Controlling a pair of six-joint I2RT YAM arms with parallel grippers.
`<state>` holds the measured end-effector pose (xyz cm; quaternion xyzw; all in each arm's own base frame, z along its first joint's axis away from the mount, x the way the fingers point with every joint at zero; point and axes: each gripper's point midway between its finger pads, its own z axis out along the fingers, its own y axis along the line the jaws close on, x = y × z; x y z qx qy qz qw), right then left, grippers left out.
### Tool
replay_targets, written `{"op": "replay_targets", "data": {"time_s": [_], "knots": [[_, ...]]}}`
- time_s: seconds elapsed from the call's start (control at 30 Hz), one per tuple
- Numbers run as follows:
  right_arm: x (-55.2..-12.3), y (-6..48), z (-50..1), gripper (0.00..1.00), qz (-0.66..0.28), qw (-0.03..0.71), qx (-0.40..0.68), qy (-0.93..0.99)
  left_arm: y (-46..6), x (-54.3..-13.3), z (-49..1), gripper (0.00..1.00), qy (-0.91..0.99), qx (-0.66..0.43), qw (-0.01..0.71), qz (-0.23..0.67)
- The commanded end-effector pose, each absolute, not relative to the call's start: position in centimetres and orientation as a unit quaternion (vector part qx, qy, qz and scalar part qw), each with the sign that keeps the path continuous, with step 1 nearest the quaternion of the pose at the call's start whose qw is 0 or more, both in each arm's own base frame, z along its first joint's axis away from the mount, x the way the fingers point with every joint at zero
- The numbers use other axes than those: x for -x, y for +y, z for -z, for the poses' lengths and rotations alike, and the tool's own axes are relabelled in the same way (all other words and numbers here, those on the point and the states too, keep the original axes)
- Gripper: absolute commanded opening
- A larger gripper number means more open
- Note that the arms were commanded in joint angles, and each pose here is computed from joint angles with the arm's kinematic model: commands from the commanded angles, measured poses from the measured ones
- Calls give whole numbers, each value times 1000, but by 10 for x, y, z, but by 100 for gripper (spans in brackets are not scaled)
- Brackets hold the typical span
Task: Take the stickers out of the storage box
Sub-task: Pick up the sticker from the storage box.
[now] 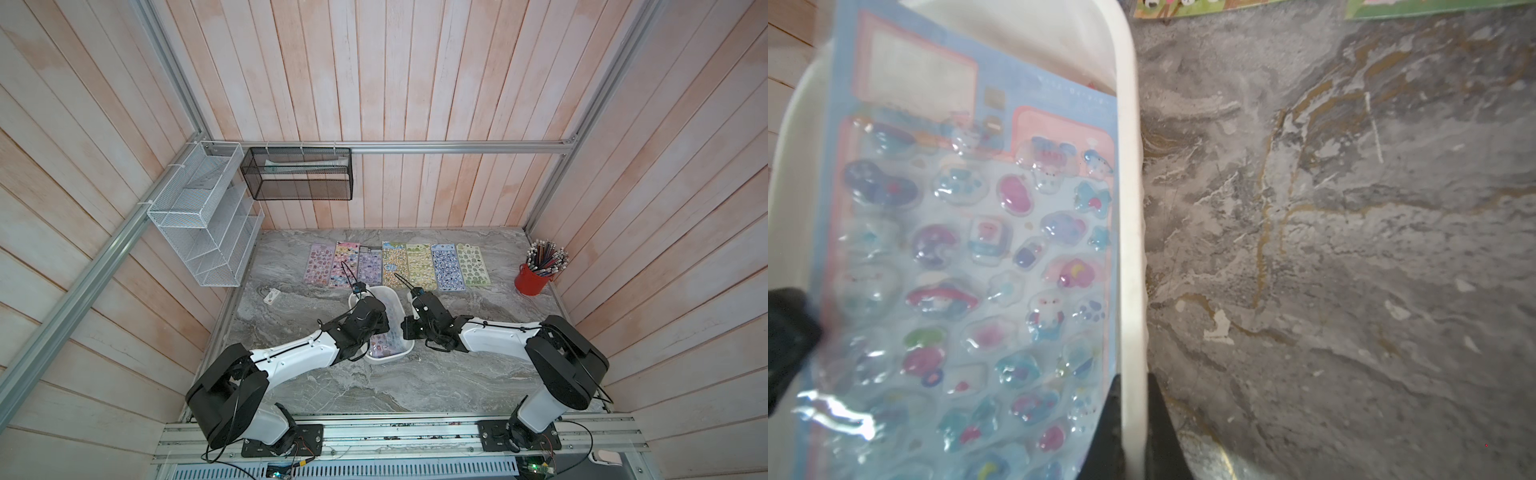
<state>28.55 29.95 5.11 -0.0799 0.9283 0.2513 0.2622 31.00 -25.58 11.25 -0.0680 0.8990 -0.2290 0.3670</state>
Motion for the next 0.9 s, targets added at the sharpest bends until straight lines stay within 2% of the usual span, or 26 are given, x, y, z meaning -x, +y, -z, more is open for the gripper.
{"op": "replay_targets", "data": {"time_s": [0.0, 0.43, 0.63, 0.87], "knots": [[-283, 299, -42, 0, -243, 250, 77, 934, -261, -315, -119, 0, 896, 58, 370, 240], [-283, 298, -43, 0, -243, 251, 82, 933, -247, -325, -158, 0, 891, 62, 378, 244], [-281, 298, -42, 0, -241, 250, 83, 934, -232, -333, -171, 0, 900, 89, 351, 242], [-281, 298, -44, 0, -241, 251, 86, 934, -221, -339, -183, 0, 897, 100, 324, 285]]}}
